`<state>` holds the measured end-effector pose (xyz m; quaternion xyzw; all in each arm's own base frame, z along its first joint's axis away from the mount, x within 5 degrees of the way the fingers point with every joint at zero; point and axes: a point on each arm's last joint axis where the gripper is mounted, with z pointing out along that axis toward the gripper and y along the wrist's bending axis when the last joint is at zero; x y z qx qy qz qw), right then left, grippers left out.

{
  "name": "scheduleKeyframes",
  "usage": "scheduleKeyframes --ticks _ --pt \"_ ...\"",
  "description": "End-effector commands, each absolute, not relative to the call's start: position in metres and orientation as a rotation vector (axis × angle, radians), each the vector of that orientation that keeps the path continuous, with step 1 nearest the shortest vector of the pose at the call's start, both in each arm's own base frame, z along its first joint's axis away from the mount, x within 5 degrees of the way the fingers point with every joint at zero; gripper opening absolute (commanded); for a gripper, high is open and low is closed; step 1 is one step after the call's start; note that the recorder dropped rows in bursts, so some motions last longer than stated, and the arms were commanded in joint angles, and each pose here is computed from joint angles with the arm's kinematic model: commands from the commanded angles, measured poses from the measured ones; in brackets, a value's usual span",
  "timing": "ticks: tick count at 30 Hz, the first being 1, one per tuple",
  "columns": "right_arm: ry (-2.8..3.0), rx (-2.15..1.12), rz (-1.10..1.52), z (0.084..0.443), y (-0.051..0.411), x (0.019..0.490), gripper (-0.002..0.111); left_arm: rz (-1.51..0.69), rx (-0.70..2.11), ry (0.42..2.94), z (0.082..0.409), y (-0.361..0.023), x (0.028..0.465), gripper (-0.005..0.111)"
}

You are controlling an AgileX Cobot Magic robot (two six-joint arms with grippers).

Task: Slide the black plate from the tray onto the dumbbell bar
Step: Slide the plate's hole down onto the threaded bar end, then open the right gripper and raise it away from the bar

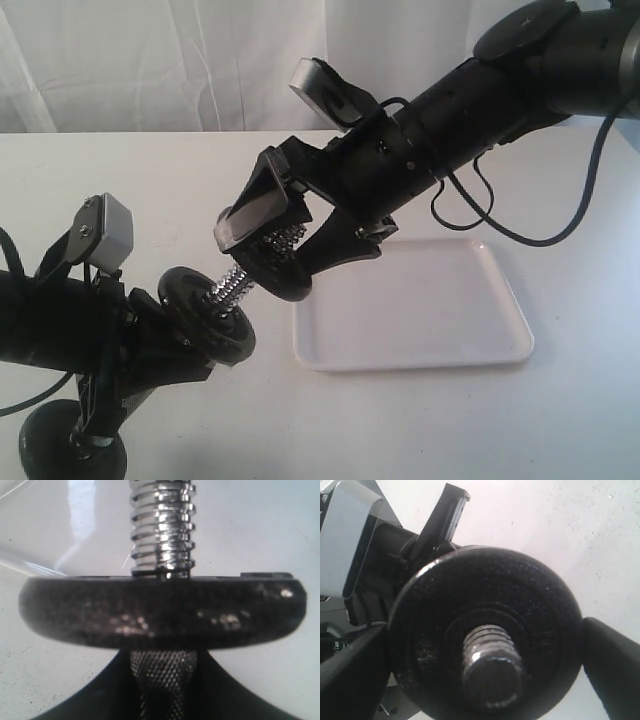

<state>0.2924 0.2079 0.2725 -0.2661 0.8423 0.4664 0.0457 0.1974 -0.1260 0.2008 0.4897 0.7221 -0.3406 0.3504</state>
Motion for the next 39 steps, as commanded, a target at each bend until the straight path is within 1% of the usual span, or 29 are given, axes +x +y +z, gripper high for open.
scheduleKeyframes --ticks 1,2,18,27,32,36,39 --pt "2.49 -0.775 1.539 0.286 0.212 0.291 0.082 -1.07 1.137 1.705 0.232 -0.135 0.195 0.0" --pt "2.49 -0.775 1.539 0.286 0.212 0.291 0.087 -1.07 1.137 1.705 0.232 -0.135 0.195 0.0" --pt "2.487 -0.77 1.541 0.287 0.211 0.291 0.087 -1.065 1.136 1.708 0.232 -0.135 0.195 0.0" --pt "2.504 -0.737 1.554 0.287 0.212 0.291 0.104 -1.065 1.136 1.708 0.232 -0.135 0.195 0.0" --pt "2.502 -0.751 1.544 0.287 0.211 0.291 0.105 -1.063 1.135 1.709 0.232 -0.135 0.195 0.0" --pt "2.444 -0.826 1.515 0.289 0.211 0.293 0.105 -1.057 1.133 1.713 0.231 -0.135 0.195 0.0" --pt "2.411 -0.886 1.412 0.299 0.203 0.302 0.105 -1.057 1.128 1.717 0.231 -0.135 0.196 0.0"
